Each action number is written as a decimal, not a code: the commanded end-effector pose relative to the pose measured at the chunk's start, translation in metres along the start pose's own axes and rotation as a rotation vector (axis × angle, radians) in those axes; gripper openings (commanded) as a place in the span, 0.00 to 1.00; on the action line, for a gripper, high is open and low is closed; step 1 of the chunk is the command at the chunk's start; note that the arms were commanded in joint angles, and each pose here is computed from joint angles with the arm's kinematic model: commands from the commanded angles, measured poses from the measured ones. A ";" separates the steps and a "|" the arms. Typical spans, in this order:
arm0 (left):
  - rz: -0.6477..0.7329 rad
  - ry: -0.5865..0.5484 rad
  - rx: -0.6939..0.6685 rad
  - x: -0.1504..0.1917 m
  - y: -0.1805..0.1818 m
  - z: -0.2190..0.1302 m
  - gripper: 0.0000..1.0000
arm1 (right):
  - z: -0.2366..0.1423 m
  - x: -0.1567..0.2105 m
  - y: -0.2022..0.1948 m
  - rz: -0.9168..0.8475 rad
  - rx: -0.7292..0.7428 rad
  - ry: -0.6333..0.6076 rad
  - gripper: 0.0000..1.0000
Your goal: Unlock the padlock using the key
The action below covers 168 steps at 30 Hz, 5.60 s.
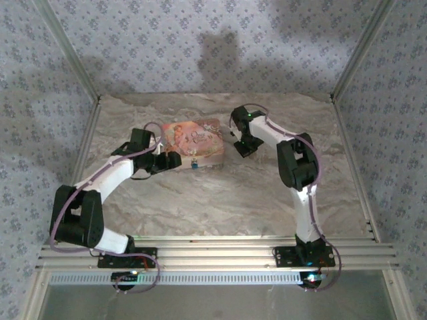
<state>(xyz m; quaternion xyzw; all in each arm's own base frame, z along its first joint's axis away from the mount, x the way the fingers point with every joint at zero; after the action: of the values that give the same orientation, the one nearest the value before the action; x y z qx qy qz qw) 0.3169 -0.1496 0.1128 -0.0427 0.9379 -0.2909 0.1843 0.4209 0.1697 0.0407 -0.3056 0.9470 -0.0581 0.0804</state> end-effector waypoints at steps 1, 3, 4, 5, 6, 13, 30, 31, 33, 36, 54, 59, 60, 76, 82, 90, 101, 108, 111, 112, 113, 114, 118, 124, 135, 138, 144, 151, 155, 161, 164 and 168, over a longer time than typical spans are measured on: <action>0.025 -0.046 0.106 -0.011 -0.028 -0.014 0.73 | -0.034 -0.006 0.006 0.045 -0.030 -0.123 0.00; 0.024 -0.058 0.139 -0.014 -0.035 -0.017 0.73 | -0.042 -0.004 0.011 0.057 -0.050 -0.168 0.00; 0.021 -0.066 0.154 -0.016 -0.038 -0.019 0.73 | -0.048 -0.003 0.014 0.064 -0.065 -0.192 0.00; 0.017 -0.073 0.170 -0.017 -0.042 -0.021 0.73 | -0.053 -0.001 0.017 0.076 -0.079 -0.213 0.00; 0.014 -0.080 0.187 -0.019 -0.046 -0.023 0.73 | -0.059 0.000 0.020 0.084 -0.094 -0.234 0.00; 0.001 -0.128 0.335 -0.030 -0.074 -0.036 0.71 | -0.114 -0.004 0.047 0.114 -0.212 -0.436 0.00; 0.366 -0.198 0.563 0.003 -0.150 -0.056 0.66 | -0.236 -0.027 0.141 0.073 -0.778 -0.737 0.00; 0.397 -0.215 0.544 0.003 -0.150 -0.057 0.66 | -0.239 -0.027 0.143 0.067 -0.794 -0.739 0.00; 0.471 -0.280 0.499 0.002 -0.148 -0.060 0.64 | -0.247 -0.025 0.148 0.054 -0.824 -0.746 0.00; 0.499 -0.358 0.477 -0.003 -0.146 -0.069 0.63 | -0.256 -0.022 0.153 0.034 -0.840 -0.760 0.00; -0.325 0.004 0.371 -0.009 -0.127 -0.067 0.42 | -0.228 -0.031 0.163 -0.074 -0.507 -0.831 0.00; -0.390 0.038 0.354 -0.005 -0.127 -0.071 0.38 | -0.230 -0.037 0.176 -0.191 -0.477 -0.852 0.00; -0.404 0.038 0.353 -0.005 -0.127 -0.071 0.38 | -0.229 -0.037 0.179 -0.210 -0.472 -0.848 0.00; -0.406 0.028 0.365 -0.009 -0.130 -0.067 0.36 | -0.224 -0.037 0.203 -0.336 -0.457 -0.830 0.00; -0.387 0.027 0.355 -0.009 -0.128 -0.064 0.36 | -0.224 -0.038 0.204 -0.343 -0.463 -0.822 0.00; -0.386 0.044 0.346 -0.007 -0.124 -0.055 0.36 | -0.222 -0.037 0.208 -0.345 -0.472 -0.813 0.00; -0.376 0.052 0.388 -0.006 -0.126 -0.049 0.29 | -0.219 -0.039 0.211 -0.339 -0.477 -0.811 0.00; -0.377 0.058 0.398 -0.004 -0.125 -0.044 0.22 | -0.220 -0.039 0.210 -0.326 -0.478 -0.818 0.00; -0.355 0.048 0.411 -0.005 -0.127 -0.044 0.07 | -0.220 -0.038 0.209 -0.313 -0.475 -0.817 0.00; -0.339 0.038 0.421 -0.007 -0.129 -0.046 0.02 | -0.220 -0.038 0.208 -0.307 -0.474 -0.817 0.00; -0.321 0.028 0.427 -0.008 -0.130 -0.047 0.00 | -0.219 -0.038 0.207 -0.299 -0.468 -0.820 0.00; -0.298 0.017 0.433 -0.009 -0.131 -0.048 0.00 | -0.219 -0.038 0.205 -0.285 -0.461 -0.820 0.00; -0.205 -0.040 0.462 -0.016 -0.133 -0.051 0.00 | -0.223 -0.038 0.196 -0.243 -0.429 -0.844 0.22; -0.047 -0.119 0.541 -0.032 -0.143 -0.058 0.00 | -0.248 -0.021 0.178 -0.180 -0.425 -0.879 0.46; 0.417 -0.192 0.675 -0.026 -0.181 -0.097 0.00 | -0.309 0.015 0.114 0.148 -0.655 -0.972 0.43; 0.502 -0.187 0.695 -0.020 -0.188 -0.106 0.00 | -0.321 0.015 0.112 0.176 -0.752 -0.983 0.42; 0.610 -0.135 0.764 -0.008 -0.204 -0.124 0.00 | -0.300 0.015 0.126 0.145 -0.787 -0.965 0.41; 0.756 -0.080 0.840 0.015 -0.214 -0.140 0.00 | -0.306 0.007 0.135 0.136 -0.888 -1.000 0.40; 0.794 -0.033 0.862 0.025 -0.216 -0.142 0.00 | -0.324 0.004 0.137 0.111 -0.936 -1.037 0.39; 0.802 -0.018 0.872 0.026 -0.217 -0.140 0.00 | -0.334 -0.002 0.155 0.066 -1.043 -1.009 0.35; 0.800 -0.010 0.880 0.026 -0.217 -0.139 0.00 | -0.337 -0.005 0.167 0.038 -1.071 -0.993 0.33; 0.796 0.004 0.879 0.027 -0.216 -0.137 0.00 | -0.346 -0.010 0.175 0.011 -1.098 -0.988 0.26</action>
<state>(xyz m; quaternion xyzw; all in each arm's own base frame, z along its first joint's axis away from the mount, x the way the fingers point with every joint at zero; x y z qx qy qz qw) 0.2420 -0.2568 0.3203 0.3696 0.6943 -0.5511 0.2785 0.2737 0.3252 0.3236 -0.2605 0.7273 0.5423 0.3303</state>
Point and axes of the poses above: each hand's point on the last joint's axis, 136 mm out from that joint toward the fingers, its own z axis out along the fingers, its own y axis along the line the jaws close on, x = y × z, the point moved 1 cm from there along -z, back along the fingers, and after that the axes turned 2 degrees about -z, right-handed, at the moved point
